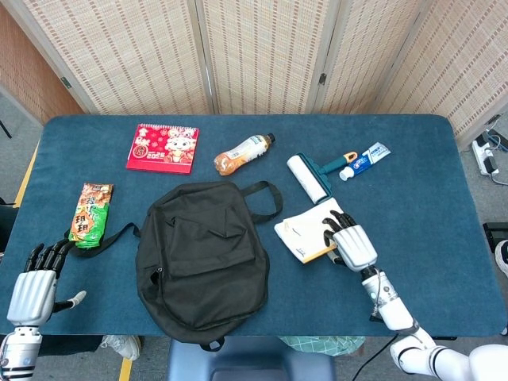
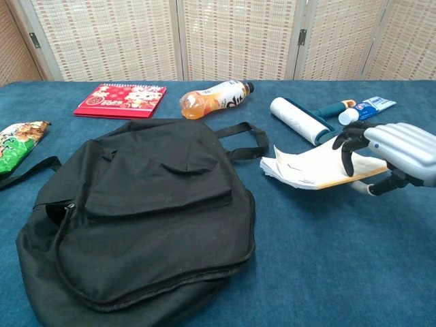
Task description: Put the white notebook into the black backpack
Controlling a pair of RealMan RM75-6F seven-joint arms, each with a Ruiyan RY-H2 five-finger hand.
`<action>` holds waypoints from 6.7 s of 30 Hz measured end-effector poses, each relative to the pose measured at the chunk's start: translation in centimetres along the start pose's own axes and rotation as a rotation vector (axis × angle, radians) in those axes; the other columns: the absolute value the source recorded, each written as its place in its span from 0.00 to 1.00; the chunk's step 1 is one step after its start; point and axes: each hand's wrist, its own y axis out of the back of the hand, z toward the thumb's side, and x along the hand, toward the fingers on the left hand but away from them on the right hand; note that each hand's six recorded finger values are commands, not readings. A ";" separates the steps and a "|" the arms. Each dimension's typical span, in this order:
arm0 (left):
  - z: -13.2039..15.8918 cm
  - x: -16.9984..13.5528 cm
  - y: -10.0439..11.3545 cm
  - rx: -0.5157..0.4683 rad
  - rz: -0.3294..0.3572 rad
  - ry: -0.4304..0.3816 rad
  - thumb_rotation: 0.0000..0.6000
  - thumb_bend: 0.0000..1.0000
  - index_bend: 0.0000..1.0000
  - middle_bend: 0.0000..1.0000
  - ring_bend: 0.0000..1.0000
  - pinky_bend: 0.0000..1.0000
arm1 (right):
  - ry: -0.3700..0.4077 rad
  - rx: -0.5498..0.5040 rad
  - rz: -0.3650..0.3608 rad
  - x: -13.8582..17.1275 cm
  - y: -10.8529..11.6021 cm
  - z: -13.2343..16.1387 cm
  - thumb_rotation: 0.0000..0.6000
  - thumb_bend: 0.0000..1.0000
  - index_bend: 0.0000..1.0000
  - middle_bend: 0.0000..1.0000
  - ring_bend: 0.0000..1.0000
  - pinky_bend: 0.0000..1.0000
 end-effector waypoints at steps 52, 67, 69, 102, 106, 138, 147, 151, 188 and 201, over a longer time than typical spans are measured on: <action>16.5 2.7 -6.8 0.205 -0.391 -0.764 1.00 0.10 0.20 0.14 0.16 0.11 | 0.240 0.283 -0.506 7.5 16.6 1.7 1.00 0.61 0.63 0.34 0.19 0.22; 19.4 3.3 -9.3 0.163 -0.371 -0.776 1.00 0.10 0.31 0.15 0.17 0.11 | 0.229 0.278 -0.491 7.3 16.0 1.4 1.00 0.61 0.63 0.34 0.19 0.22; 19.6 3.4 -9.2 0.145 -0.365 -0.771 1.00 0.10 0.33 0.16 0.17 0.11 | 0.224 0.279 -0.487 7.3 15.9 1.3 1.00 0.61 0.63 0.34 0.19 0.22; 18.6 7.0 -9.7 -0.356 -0.339 -0.562 1.00 0.65 0.65 0.36 0.32 0.19 | 0.256 0.223 -0.527 7.9 16.3 1.9 1.00 0.62 0.63 0.34 0.19 0.22; 18.2 8.7 -8.4 -0.449 -0.321 -0.494 1.00 0.65 0.65 0.36 0.32 0.19 | 0.300 0.189 -0.554 8.5 16.9 2.6 1.00 0.62 0.63 0.34 0.19 0.22; 16.3 19.3 -6.2 -0.935 -0.454 -0.003 1.00 0.65 0.63 0.36 0.32 0.20 | 0.786 -0.318 -0.352 7.6 12.6 18.2 1.00 0.64 0.64 0.35 0.21 0.24; 15.6 19.1 -6.3 -0.937 -0.460 0.011 1.00 0.65 0.63 0.36 0.32 0.20 | 0.849 -0.338 -0.299 4.5 9.2 22.2 1.00 0.66 0.64 0.35 0.21 0.24; 15.4 19.0 -6.3 -0.940 -0.461 0.017 1.00 0.65 0.63 0.36 0.32 0.20 | 0.861 -0.323 -0.279 2.9 7.9 23.3 1.00 0.66 0.64 0.36 0.21 0.24; 13.8 18.2 -5.5 -0.981 -0.469 0.026 1.00 0.65 0.63 0.36 0.32 0.20 | 0.755 0.132 -0.181 -8.2 0.1 23.7 1.00 0.67 0.66 0.37 0.21 0.25; 14.5 17.8 -4.8 -0.985 -0.472 -0.010 1.00 0.65 0.63 0.36 0.32 0.20 | 0.763 0.435 -0.213 -9.5 -1.0 23.4 1.00 0.67 0.67 0.37 0.19 0.21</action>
